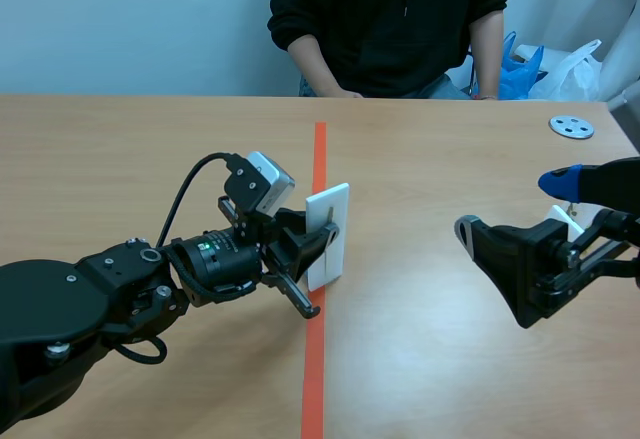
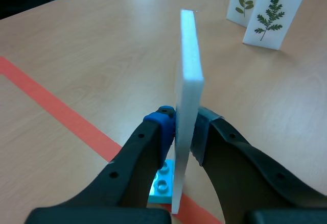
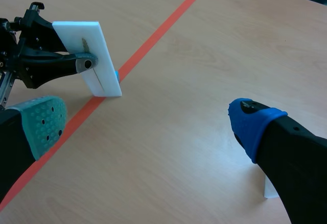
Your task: Sort the leaf by its shape. The table is split by an orange tape line. A compound leaf with several leaflets goes to the left side, a simple leaf with one blade goes to the right side. Return to the home posture when a red brick is placed on the table.
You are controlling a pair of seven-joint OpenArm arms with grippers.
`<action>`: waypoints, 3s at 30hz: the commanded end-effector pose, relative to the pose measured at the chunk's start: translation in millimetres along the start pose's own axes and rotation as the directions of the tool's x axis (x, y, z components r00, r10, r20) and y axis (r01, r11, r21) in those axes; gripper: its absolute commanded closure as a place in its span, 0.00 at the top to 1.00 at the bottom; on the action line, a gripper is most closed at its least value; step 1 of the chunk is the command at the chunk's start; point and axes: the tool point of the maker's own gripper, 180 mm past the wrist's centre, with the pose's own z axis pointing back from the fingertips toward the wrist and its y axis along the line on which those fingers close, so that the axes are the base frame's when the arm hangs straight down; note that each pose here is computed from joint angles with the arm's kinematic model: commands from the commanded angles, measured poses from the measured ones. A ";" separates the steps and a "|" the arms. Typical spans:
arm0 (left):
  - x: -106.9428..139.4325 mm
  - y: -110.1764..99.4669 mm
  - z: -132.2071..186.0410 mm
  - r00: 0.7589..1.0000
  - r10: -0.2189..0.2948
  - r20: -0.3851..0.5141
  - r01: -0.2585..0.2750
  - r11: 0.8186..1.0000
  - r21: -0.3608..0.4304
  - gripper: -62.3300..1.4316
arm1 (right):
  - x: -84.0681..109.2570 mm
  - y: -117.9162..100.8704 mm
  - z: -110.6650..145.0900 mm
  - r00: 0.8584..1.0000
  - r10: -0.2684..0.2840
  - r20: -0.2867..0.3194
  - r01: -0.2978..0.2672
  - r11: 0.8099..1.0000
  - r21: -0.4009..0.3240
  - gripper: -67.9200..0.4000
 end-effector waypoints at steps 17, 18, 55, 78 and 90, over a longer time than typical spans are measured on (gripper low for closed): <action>87.0 66.0 22.4 0.983 0.050 0.175 -0.079 0.984 0.160 0.10 | 13.9 -14.2 5.2 0.999 0.011 0.040 -0.010 0.999 -0.034 1.00; 87.7 78.0 26.8 0.984 0.053 0.171 -0.087 0.976 0.198 0.10 | 14.5 -15.8 5.9 0.999 0.011 0.042 -0.010 0.999 -0.039 1.00; 4.2 237.5 202.1 0.981 0.088 0.174 -0.194 0.549 0.813 0.10 | 19.2 -29.0 12.5 0.998 0.016 0.054 -0.011 0.997 -0.079 1.00; -6.8 237.8 207.8 0.982 0.109 0.154 -0.189 0.537 0.822 0.40 | 20.8 -28.3 12.6 0.998 -0.001 0.064 0.006 0.997 -0.075 1.00; 45.1 244.3 204.6 0.978 -0.017 0.206 -0.157 0.586 0.795 0.84 | 20.7 -28.3 12.6 0.998 -0.001 0.063 0.006 0.997 -0.075 1.00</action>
